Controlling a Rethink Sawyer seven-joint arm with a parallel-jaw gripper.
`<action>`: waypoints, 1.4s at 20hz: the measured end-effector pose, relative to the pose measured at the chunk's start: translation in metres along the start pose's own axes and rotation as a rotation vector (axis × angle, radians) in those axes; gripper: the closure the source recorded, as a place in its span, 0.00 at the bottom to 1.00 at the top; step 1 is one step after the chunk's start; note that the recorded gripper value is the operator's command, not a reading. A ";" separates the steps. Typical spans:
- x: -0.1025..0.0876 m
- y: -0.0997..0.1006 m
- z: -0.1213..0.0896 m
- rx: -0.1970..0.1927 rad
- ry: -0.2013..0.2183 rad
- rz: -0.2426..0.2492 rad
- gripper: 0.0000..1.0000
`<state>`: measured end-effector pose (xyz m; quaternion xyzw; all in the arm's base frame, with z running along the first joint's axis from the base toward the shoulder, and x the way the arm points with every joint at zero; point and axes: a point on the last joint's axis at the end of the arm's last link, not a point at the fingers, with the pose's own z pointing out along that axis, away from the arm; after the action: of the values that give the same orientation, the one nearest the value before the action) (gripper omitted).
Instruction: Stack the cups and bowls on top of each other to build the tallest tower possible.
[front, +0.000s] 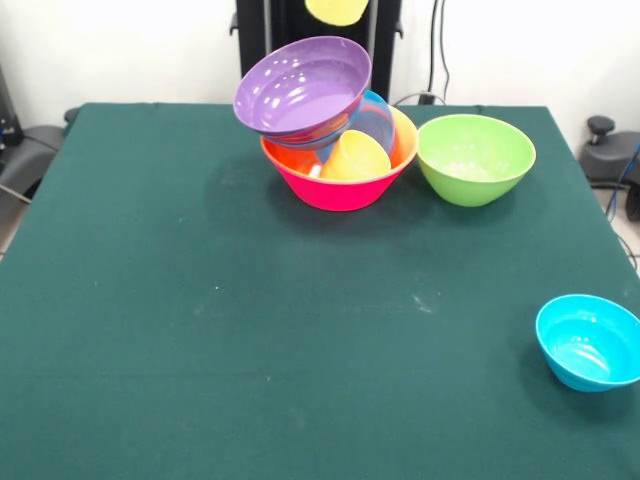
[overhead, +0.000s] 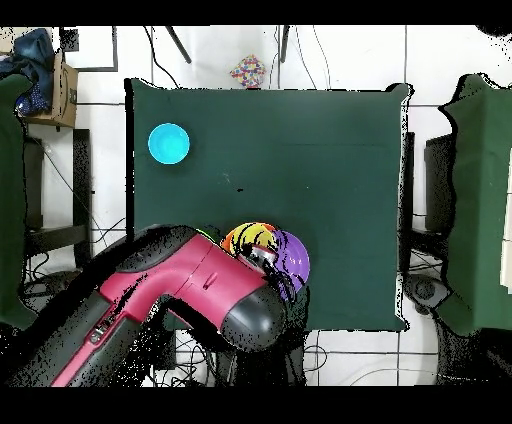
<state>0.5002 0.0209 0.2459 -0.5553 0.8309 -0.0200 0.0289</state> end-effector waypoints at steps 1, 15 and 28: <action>0.001 0.000 0.002 0.003 0.000 0.001 1.00; 0.011 0.000 0.027 0.022 -0.003 -0.026 1.00; 0.012 0.003 0.035 0.029 -0.012 -0.030 1.00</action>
<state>0.4958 0.0108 0.2102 -0.5675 0.8218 -0.0290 0.0414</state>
